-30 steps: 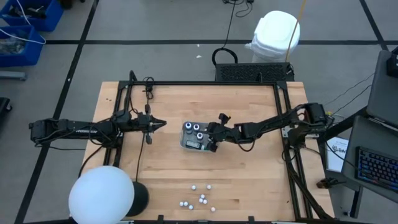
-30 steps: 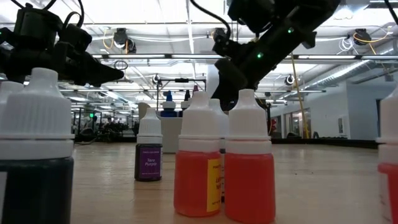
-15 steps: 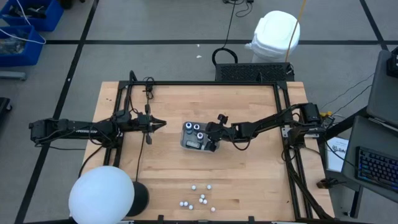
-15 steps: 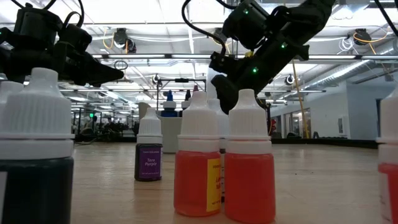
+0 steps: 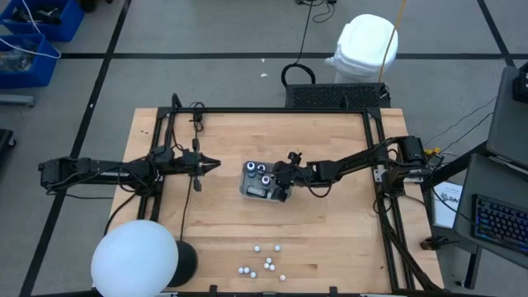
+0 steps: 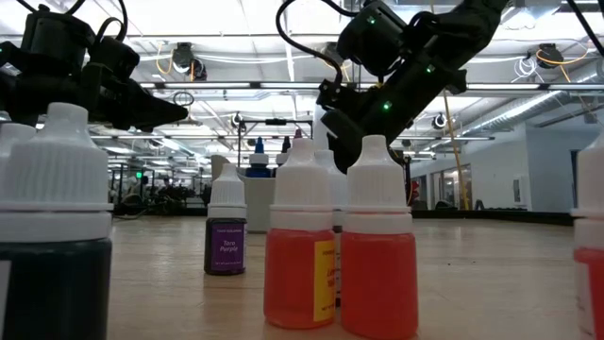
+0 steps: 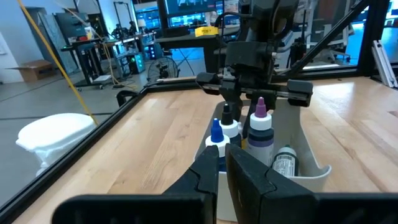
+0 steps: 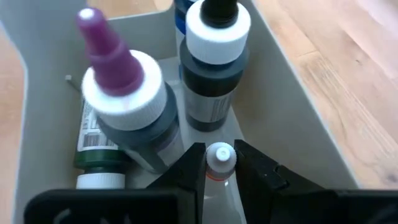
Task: Pick & Place food coloring
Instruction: Put the small orange food coloring bottle into the gray bin, then put the small green food coloring bottle into the gray bin
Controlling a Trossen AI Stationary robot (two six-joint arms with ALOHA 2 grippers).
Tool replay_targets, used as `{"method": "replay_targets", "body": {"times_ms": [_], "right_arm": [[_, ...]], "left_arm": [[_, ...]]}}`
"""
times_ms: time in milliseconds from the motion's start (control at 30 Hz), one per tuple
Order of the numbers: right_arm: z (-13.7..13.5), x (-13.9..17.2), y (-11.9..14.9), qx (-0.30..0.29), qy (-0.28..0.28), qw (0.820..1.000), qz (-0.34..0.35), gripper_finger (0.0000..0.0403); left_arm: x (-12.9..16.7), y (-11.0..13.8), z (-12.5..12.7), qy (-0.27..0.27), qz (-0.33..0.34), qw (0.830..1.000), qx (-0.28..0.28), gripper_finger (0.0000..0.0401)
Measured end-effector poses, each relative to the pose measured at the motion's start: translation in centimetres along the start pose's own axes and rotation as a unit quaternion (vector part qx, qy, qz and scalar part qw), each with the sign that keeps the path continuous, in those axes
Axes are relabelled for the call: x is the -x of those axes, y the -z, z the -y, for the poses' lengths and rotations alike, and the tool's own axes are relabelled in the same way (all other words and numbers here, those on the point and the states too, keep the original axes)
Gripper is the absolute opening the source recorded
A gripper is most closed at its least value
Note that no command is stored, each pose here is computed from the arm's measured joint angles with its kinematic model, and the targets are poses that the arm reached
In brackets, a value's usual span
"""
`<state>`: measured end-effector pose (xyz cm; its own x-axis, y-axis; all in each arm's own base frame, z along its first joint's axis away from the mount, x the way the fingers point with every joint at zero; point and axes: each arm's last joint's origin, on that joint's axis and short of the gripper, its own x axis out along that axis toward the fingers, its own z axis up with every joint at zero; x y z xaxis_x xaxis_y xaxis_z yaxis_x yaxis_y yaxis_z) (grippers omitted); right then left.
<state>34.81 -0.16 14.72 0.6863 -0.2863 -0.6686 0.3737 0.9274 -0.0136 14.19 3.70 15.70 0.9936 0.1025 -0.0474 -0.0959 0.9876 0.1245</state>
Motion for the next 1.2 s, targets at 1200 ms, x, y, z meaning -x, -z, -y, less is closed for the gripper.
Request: {"method": "replay_targets", "body": {"times_ms": [1200], "right_arm": [[-5.0, 13.1, -5.1, 0.100, -0.027, 0.990, 0.101, 0.0090]], "left_arm": [[0.0, 0.3, 0.0, -0.001, -0.014, 1.000, -0.006, 0.0035]]}}
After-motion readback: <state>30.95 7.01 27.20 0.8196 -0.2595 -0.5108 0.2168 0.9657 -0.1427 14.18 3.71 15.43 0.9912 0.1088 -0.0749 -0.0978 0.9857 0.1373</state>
